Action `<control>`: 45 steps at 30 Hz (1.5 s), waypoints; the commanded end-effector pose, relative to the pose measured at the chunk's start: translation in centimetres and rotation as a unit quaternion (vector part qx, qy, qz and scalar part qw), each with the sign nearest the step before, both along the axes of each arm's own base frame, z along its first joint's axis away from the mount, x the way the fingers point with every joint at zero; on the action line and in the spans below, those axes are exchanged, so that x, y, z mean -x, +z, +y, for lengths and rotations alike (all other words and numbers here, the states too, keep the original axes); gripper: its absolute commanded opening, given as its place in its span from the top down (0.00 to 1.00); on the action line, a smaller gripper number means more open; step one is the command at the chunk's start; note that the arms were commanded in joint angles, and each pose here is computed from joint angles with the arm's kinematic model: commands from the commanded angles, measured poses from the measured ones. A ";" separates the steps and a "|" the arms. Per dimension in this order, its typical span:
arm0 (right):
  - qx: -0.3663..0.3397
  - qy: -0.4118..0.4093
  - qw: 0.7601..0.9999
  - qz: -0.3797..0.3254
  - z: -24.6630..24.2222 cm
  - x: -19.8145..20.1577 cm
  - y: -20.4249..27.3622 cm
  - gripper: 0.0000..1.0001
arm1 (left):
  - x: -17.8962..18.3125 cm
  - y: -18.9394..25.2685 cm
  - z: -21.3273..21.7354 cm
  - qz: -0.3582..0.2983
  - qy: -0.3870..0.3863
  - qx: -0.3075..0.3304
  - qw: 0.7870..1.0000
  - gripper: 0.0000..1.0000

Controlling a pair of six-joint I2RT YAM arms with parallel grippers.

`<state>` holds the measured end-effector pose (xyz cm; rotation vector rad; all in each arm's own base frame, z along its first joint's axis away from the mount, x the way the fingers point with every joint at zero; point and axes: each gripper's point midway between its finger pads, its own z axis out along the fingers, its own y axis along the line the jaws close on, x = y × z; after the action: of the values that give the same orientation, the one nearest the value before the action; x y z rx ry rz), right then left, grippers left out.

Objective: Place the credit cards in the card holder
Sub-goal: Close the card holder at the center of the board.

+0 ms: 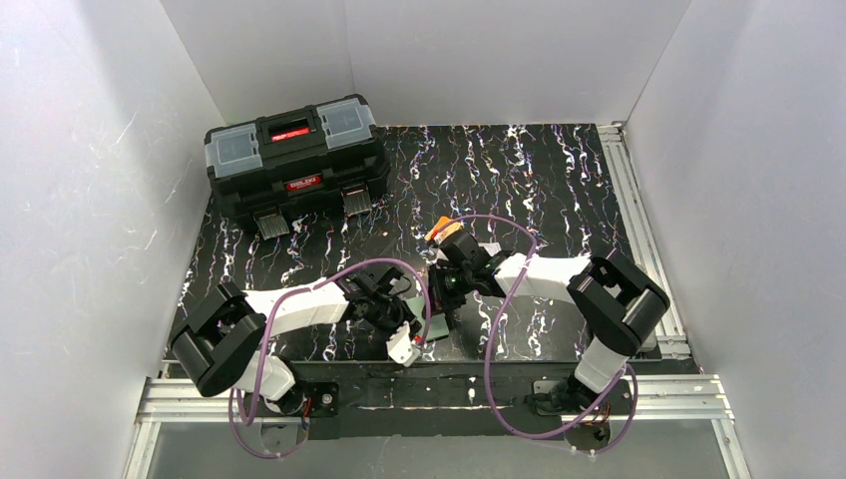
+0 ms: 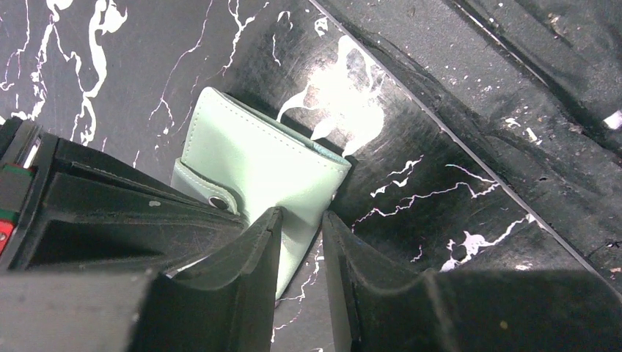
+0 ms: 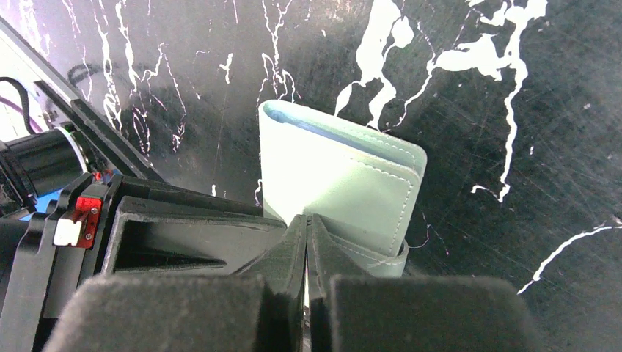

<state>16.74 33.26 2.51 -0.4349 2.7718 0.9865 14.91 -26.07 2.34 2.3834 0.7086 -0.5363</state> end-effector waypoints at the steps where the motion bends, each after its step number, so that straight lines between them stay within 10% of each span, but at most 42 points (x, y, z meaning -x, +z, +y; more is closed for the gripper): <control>1: 0.160 0.016 0.987 0.024 -7.5 3.5 -7.8 0.99 | -0.2 -0.2 0.4 0.005 0.023 -0.014 1.000 0.74; 21: 0.144 -0.129 0.981 0.024 -11.1 6.7 -12.4 0.99 | -2.0 0.9 -0.2 0.043 0.114 -0.046 0.992 0.73; 33: 0.252 -0.177 0.951 -0.030 -15.0 7.9 -15.3 0.99 | -2.6 1.8 0.3 0.040 0.136 -0.060 0.988 0.74; 40: 0.202 -0.163 0.963 -0.075 -11.7 6.2 -9.9 0.99 | -2.3 3.6 1.1 0.039 0.140 -0.040 0.989 0.74; 45: 0.148 -0.157 0.969 -0.122 -9.1 4.3 -2.6 0.72 | -1.9 5.6 2.7 0.029 0.149 -0.013 0.988 0.74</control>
<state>15.54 32.50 3.30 0.0545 2.4308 0.9108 17.68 -24.46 5.95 2.2802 1.1140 -0.4548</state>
